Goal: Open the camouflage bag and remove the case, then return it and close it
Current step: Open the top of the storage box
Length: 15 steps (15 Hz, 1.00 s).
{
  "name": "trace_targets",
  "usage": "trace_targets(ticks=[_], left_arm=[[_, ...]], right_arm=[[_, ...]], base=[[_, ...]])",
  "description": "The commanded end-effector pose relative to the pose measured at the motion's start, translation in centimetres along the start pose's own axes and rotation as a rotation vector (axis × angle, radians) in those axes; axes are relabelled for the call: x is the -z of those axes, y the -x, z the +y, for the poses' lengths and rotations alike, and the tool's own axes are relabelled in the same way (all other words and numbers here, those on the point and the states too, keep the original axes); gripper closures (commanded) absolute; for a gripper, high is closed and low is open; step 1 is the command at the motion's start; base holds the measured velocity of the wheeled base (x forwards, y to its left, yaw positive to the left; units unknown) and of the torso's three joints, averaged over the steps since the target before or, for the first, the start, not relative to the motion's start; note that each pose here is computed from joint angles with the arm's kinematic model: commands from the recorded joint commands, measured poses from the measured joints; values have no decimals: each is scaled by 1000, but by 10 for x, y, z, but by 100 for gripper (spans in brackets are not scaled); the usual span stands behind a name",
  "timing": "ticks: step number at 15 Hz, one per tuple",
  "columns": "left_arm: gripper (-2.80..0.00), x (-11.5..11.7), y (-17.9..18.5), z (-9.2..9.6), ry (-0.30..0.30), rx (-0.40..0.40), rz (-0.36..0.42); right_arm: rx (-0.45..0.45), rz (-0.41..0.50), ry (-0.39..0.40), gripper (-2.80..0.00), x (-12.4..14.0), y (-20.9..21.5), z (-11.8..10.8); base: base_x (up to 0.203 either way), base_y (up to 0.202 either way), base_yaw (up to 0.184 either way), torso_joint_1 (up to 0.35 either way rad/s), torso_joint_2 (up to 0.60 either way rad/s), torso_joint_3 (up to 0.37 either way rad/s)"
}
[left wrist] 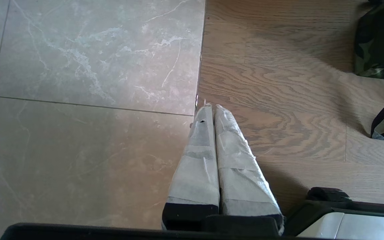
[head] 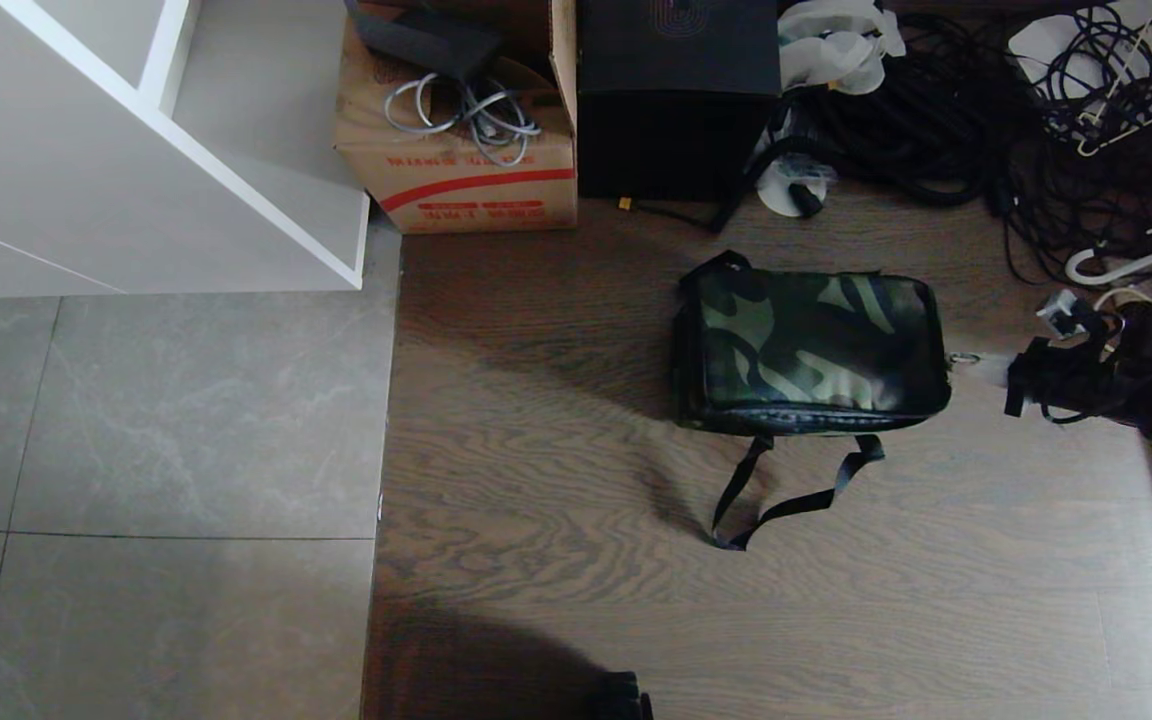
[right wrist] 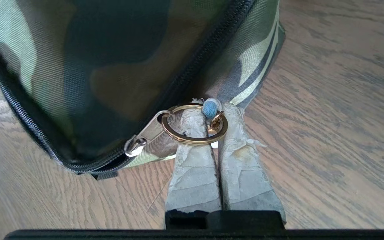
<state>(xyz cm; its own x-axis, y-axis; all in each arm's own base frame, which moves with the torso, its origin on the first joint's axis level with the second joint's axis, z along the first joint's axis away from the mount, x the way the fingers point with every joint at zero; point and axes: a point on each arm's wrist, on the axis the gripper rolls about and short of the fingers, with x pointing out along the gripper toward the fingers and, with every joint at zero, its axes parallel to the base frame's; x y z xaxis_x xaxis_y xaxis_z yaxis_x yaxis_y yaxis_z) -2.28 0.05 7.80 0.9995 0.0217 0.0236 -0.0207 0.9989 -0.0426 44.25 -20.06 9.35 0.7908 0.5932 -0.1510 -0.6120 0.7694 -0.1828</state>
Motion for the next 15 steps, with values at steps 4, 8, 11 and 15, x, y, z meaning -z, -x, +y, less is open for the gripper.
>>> trace_targets(ticks=[4, 8, 11, 15], left_arm=[[0, 2, -1, 0, 1, -1, 7], [0, 2, -1, 0, 1, -1, 7], [0, 3, -1, 0, 1, 0, 8], [0, 3, -1, 0, 1, -2, 8]], right_arm=[[2, -15, 14, 0, -3, -4, -11], [16, -4, -13, -280, -3, 0, -13], [27, 10, -36, -280, 4, 10, -13], [47, 46, -89, -280, 16, 34, -4]], base=[[0, 0, 0, 0, 0, 0], [0, 0, 0, 0, 0, 0], [0, 0, 0, 0, 0, 0], [0, 0, 0, 0, 0, 0]])
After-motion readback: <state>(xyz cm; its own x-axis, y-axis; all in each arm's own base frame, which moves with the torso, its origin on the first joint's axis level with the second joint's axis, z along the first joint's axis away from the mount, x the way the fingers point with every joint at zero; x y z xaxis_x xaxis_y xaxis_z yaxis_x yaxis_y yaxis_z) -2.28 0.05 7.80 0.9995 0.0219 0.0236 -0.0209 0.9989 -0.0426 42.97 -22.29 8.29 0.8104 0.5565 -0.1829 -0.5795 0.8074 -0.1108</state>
